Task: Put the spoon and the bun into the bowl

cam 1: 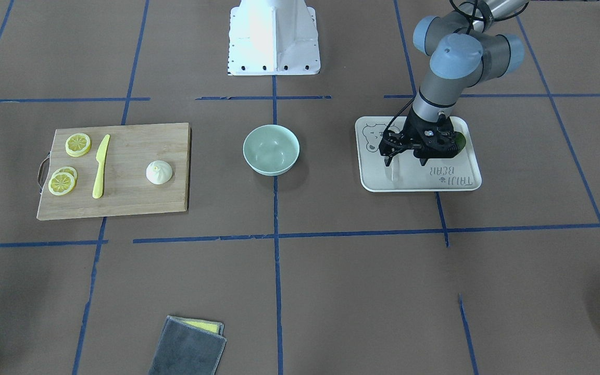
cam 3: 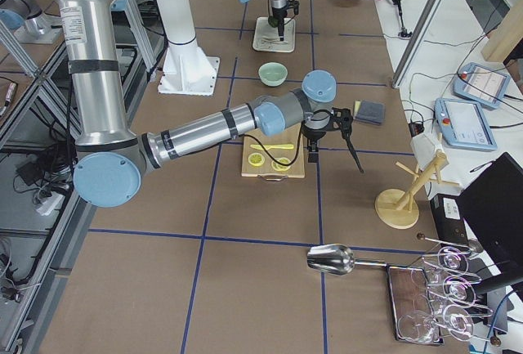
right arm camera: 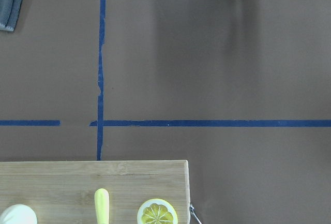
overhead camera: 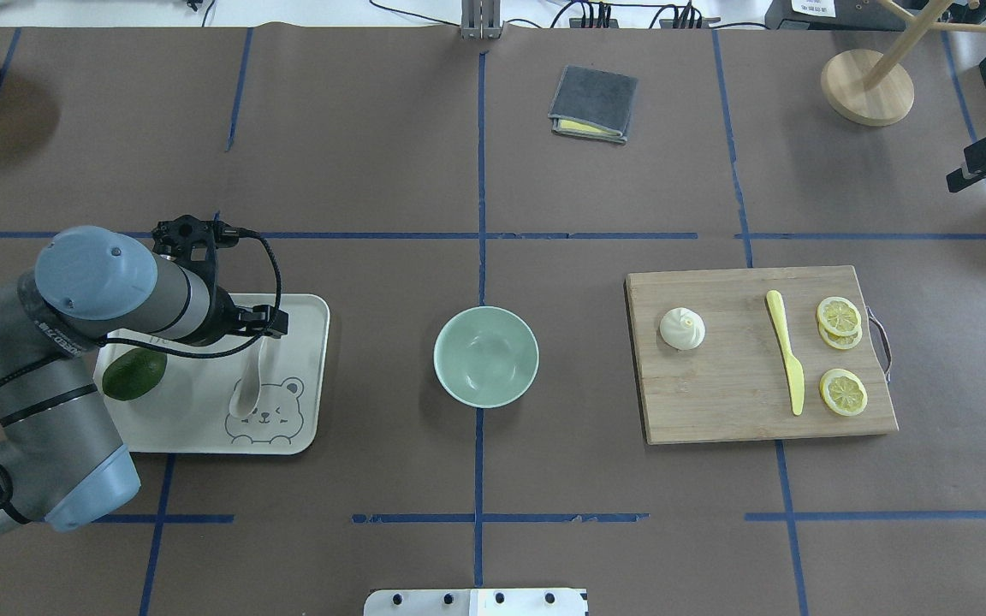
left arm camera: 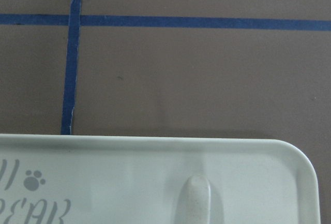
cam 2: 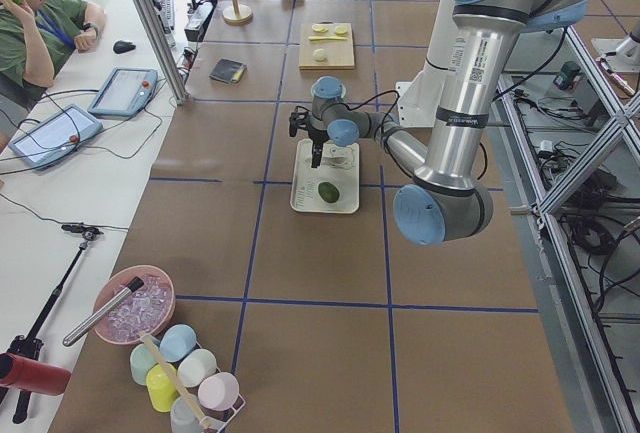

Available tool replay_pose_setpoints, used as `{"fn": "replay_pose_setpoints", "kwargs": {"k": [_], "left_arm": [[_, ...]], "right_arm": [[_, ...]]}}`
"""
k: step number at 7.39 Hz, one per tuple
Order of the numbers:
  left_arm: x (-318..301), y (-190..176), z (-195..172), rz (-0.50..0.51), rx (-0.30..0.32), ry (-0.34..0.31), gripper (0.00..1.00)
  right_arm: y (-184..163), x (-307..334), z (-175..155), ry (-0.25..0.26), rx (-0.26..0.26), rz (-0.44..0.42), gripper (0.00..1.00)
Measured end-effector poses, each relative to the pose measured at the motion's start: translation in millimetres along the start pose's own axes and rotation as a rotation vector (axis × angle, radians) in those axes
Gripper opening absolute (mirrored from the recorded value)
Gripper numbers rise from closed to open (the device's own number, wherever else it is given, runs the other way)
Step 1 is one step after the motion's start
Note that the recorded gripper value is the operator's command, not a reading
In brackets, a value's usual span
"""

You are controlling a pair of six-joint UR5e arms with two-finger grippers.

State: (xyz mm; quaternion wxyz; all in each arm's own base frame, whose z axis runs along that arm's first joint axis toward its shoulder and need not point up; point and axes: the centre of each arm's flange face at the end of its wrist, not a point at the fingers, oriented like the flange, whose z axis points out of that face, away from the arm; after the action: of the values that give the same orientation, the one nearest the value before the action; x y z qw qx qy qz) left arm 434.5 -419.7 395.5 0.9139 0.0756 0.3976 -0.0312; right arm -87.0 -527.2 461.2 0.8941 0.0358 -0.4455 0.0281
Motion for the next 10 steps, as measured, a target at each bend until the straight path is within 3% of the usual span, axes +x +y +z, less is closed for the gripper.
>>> {"fn": "replay_pose_setpoints", "kwargs": {"k": [10], "left_arm": [[8,10,9,0.011,-0.024,0.001,0.44]], "right_arm": [[-4,-39,16,-0.003,-0.015,-0.022,1.00]]}}
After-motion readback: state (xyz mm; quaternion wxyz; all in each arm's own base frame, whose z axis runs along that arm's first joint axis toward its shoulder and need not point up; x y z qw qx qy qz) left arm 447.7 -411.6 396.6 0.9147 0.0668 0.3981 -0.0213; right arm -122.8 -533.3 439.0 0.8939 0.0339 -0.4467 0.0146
